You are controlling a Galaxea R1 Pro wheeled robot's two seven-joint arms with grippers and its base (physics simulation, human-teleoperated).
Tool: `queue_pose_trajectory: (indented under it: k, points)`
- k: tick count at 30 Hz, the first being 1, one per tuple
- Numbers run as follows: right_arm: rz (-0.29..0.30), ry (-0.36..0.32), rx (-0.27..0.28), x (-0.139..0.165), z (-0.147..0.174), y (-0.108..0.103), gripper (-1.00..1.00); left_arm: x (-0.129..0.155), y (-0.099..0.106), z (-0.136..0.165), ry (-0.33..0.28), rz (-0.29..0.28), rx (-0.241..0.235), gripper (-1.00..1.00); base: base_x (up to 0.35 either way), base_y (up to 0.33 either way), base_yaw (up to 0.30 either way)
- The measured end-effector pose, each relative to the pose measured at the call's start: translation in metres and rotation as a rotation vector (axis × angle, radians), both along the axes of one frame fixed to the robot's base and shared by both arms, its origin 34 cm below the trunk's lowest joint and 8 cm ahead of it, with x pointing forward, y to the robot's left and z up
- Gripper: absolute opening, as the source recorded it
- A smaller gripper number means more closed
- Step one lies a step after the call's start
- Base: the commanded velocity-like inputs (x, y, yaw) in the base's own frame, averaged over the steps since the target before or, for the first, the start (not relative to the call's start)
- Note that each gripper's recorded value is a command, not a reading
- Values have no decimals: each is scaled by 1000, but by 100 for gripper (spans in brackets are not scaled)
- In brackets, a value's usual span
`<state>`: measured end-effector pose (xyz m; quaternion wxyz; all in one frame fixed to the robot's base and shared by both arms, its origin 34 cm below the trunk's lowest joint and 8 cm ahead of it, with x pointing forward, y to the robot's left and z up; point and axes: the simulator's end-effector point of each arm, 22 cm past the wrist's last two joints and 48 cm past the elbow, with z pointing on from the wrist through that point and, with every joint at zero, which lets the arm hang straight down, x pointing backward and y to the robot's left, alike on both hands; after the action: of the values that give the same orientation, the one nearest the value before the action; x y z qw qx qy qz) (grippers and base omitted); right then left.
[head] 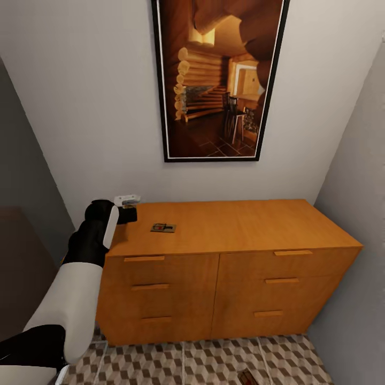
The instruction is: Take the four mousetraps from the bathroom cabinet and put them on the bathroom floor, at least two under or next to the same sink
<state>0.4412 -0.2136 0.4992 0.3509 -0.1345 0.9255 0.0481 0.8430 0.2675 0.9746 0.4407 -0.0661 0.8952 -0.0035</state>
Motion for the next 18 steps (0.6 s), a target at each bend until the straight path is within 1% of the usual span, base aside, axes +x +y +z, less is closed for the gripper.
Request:
queue_pose_trajectory:
  k: [4,18]
  points:
    - [2,15,0,-2,-2,2,-100,0,0,-1,2,0,0,-100,-332,0,0]
    - [3,17,3,-2,-2,4,-100,0,0,-2,2,1,1,-100,-333,0,0]
